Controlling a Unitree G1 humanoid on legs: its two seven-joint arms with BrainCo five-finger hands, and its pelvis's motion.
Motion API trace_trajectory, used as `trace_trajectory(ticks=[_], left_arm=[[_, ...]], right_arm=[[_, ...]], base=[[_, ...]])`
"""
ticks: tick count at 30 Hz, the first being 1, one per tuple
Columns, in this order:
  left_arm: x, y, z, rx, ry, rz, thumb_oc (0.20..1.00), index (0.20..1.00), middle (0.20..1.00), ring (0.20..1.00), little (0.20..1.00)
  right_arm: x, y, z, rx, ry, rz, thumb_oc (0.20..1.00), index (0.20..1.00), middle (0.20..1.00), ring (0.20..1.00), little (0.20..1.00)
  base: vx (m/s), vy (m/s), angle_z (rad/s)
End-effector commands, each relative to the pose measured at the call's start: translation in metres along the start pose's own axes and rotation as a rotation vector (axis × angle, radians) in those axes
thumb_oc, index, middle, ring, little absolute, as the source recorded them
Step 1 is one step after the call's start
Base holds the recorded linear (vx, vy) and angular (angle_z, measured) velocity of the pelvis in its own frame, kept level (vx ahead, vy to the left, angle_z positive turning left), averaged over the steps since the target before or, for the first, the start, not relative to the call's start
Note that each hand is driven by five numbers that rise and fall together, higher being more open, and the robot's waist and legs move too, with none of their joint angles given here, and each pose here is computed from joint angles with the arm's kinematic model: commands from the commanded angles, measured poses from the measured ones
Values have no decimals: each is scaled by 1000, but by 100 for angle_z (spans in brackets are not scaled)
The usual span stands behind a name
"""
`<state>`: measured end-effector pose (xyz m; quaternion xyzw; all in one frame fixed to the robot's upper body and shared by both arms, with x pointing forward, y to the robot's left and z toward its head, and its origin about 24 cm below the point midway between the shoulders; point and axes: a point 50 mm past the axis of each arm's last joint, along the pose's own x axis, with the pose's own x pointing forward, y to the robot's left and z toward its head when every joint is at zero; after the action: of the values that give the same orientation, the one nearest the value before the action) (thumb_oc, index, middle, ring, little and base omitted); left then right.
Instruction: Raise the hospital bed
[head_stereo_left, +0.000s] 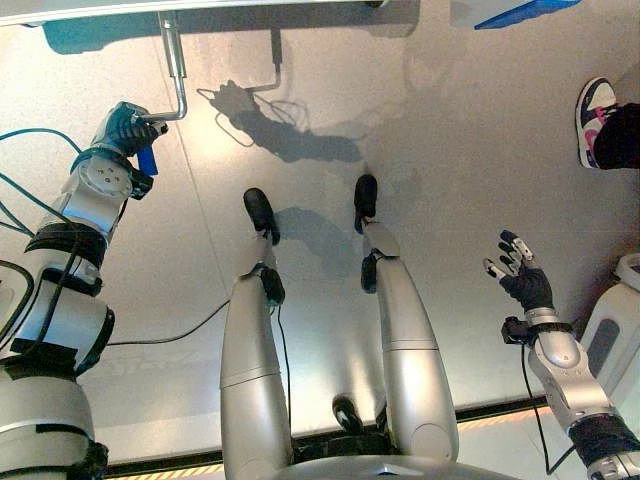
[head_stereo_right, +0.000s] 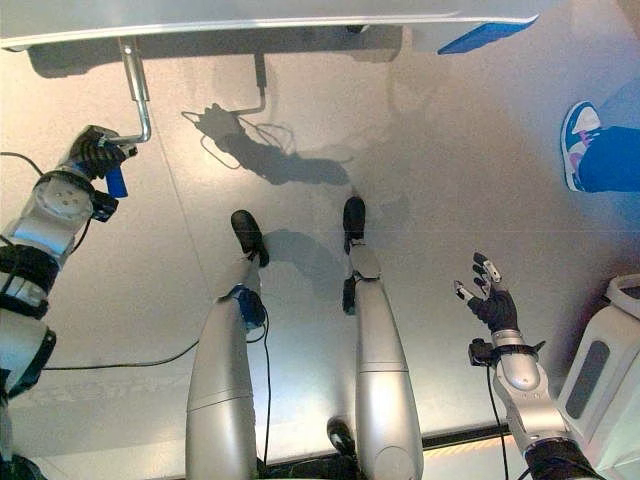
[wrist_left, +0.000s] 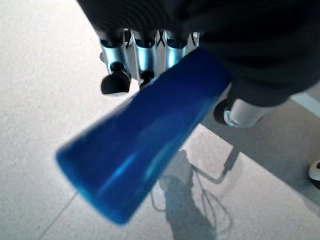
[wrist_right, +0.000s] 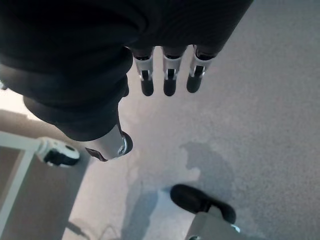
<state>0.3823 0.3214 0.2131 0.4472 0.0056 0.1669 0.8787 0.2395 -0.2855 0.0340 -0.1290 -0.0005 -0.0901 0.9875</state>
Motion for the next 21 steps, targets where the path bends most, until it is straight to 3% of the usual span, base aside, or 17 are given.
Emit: trace_trajectory(ticks=[1,11,17,21], left_arm=[[-1,12,-16,24,86,78,200,200,200,200,200],[-3,-66,14,-54,52,-72,200,200,200,200,200],[-13,-120,56,-301,6,-173,200,200,200,200,200],[-18,-138,92,-428,-55,-217,200,200,200,200,200]], right_arm=[[-13,0,-1,4,-8,32,1000,1000,1000,1000,1000],[-6,9,11,22,-62,56,1000,1000,1000,1000,1000],[-2,16,14,44,-74,53,1000,1000,1000,1000,1000],[-1,17,13,46,-70,41,1000,1000,1000,1000,1000]], base=[[0,0,0],[-2,-3,0],[0,0,0],[0,0,0]])
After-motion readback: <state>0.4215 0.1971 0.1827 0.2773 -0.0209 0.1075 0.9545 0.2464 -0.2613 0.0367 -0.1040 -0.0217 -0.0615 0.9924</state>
